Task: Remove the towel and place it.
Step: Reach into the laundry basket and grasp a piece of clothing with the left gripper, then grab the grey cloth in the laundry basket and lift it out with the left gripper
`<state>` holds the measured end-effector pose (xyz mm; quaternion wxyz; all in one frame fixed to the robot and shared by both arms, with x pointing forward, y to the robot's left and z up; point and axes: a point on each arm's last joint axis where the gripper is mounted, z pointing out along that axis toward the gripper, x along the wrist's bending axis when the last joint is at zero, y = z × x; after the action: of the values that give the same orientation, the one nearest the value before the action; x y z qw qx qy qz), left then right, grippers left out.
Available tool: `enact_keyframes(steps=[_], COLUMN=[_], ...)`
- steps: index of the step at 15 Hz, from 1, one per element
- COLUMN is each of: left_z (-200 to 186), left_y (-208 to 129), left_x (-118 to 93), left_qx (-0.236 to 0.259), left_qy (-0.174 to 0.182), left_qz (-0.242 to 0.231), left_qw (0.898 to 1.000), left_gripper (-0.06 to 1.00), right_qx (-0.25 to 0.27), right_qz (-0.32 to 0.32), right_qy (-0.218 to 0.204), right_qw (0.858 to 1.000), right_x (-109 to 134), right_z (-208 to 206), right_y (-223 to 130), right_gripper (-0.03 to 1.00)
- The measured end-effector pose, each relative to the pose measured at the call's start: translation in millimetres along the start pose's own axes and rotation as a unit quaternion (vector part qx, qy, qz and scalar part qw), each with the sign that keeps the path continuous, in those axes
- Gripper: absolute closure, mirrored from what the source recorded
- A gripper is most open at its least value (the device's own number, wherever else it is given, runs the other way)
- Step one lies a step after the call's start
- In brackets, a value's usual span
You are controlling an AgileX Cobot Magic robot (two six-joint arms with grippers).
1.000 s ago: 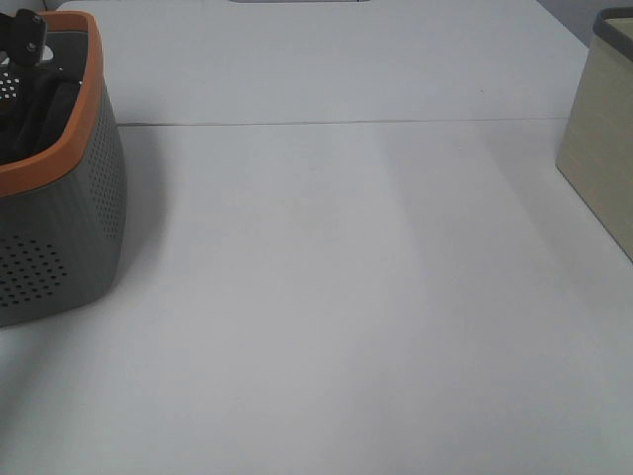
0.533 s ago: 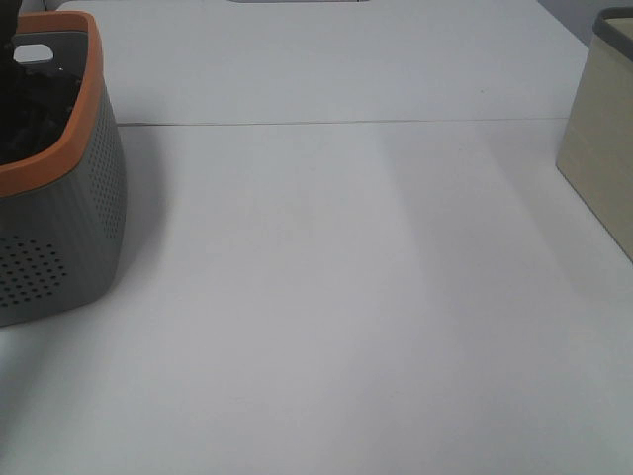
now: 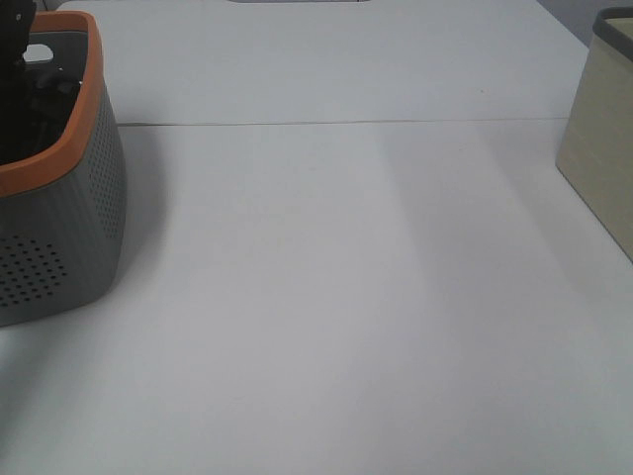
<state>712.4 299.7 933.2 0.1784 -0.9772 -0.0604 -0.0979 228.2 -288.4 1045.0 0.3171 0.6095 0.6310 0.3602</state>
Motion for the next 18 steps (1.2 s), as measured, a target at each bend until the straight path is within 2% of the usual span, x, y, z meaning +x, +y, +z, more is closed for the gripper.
enact_keyframes(steps=[4,10,15,18], left_z=[-1.3,-1.3,1.2,7.0], left_y=[1.0,2.8,4.6,7.1], left_x=[0.9,2.3,4.4,4.1], left_qx=[-0.008,-0.018,-0.023,-0.023], left_qy=[0.001,0.008,0.018,0.016], left_qz=[-0.055,-0.069,-0.069,-0.066], left_qw=[0.998,0.997,0.997,0.997], left_gripper=[0.44,0.44,0.65,0.69], right_qx=[0.0,0.0,0.0,0.0], right_qz=[0.0,0.0,0.0,0.0], right_qy=[0.0,0.0,0.0,0.0], right_qw=[1.0,1.0,1.0,1.0], right_x=[0.0,0.0,0.0,0.0], right_z=[0.0,0.0,0.0,0.0], right_y=[0.0,0.0,0.0,0.0], right_gripper=[0.01,0.01,0.01,0.01])
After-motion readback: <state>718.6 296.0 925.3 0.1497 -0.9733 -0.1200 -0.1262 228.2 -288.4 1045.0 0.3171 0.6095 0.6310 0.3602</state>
